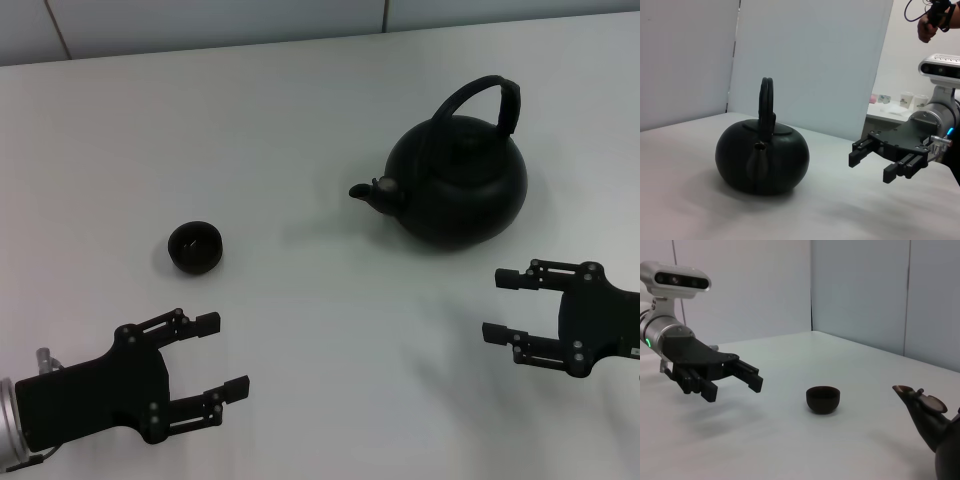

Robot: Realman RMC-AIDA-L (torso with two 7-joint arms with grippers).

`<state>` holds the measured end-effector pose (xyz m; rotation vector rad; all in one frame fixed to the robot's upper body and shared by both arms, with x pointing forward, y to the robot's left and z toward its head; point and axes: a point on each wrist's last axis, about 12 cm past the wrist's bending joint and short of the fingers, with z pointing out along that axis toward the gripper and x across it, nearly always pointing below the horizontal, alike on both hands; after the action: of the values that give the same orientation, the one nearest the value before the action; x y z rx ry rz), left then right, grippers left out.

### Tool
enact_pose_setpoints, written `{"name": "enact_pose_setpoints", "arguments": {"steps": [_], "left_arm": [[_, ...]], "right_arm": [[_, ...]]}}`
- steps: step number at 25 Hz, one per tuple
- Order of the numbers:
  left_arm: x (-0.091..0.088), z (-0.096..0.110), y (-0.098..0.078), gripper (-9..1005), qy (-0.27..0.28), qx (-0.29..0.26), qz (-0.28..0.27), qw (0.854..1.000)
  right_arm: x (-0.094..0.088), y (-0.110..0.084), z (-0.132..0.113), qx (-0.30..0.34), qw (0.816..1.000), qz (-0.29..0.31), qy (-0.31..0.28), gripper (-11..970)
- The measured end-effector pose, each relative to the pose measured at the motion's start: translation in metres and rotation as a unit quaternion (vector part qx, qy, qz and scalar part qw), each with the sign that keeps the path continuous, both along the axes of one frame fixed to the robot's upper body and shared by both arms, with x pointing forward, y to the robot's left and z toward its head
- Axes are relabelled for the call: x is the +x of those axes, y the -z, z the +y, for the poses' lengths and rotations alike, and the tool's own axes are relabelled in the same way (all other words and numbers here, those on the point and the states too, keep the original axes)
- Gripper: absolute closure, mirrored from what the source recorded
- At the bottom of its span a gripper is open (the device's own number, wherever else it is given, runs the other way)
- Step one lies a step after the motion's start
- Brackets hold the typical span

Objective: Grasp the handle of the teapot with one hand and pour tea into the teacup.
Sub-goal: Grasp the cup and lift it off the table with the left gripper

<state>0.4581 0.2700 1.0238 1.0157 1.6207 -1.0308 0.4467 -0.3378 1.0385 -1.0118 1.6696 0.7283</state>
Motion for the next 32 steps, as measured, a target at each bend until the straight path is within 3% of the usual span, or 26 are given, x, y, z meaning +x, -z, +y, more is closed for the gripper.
{"name": "enact_pose_setpoints", "arguments": {"steps": [13, 18, 19, 20, 24, 32], "left_arm": [[-0.001, 0.000, 0.000, 197, -0.011, -0.006, -0.004, 1.000], [0.002, 0.015, -0.002, 197, -0.102, -0.030, -0.048, 0.993], [0.001, 0.024, 0.000, 197, -0.154, -0.032, -0.075, 0.985], [0.001, 0.024, 0.000, 197, -0.154, -0.032, -0.075, 0.985], [-0.007, 0.036, 0.009, 197, -0.242, -0.020, -0.119, 0.963], [-0.010, 0.036, 0.011, 197, -0.249, -0.019, -0.127, 0.960]], "right_arm": [[0.002, 0.000, 0.000, -0.001, 1.000, -0.001, 0.001, 327], [0.002, 0.000, -0.001, -0.003, 1.000, -0.002, 0.002, 328], [0.002, 0.000, 0.000, -0.002, 1.000, -0.002, 0.003, 328], [0.002, 0.000, 0.000, -0.002, 1.000, -0.002, 0.003, 328], [0.002, -0.001, 0.000, -0.001, 1.000, -0.003, 0.004, 328], [0.002, 0.000, 0.000, -0.001, 1.000, -0.003, 0.005, 327]]}}
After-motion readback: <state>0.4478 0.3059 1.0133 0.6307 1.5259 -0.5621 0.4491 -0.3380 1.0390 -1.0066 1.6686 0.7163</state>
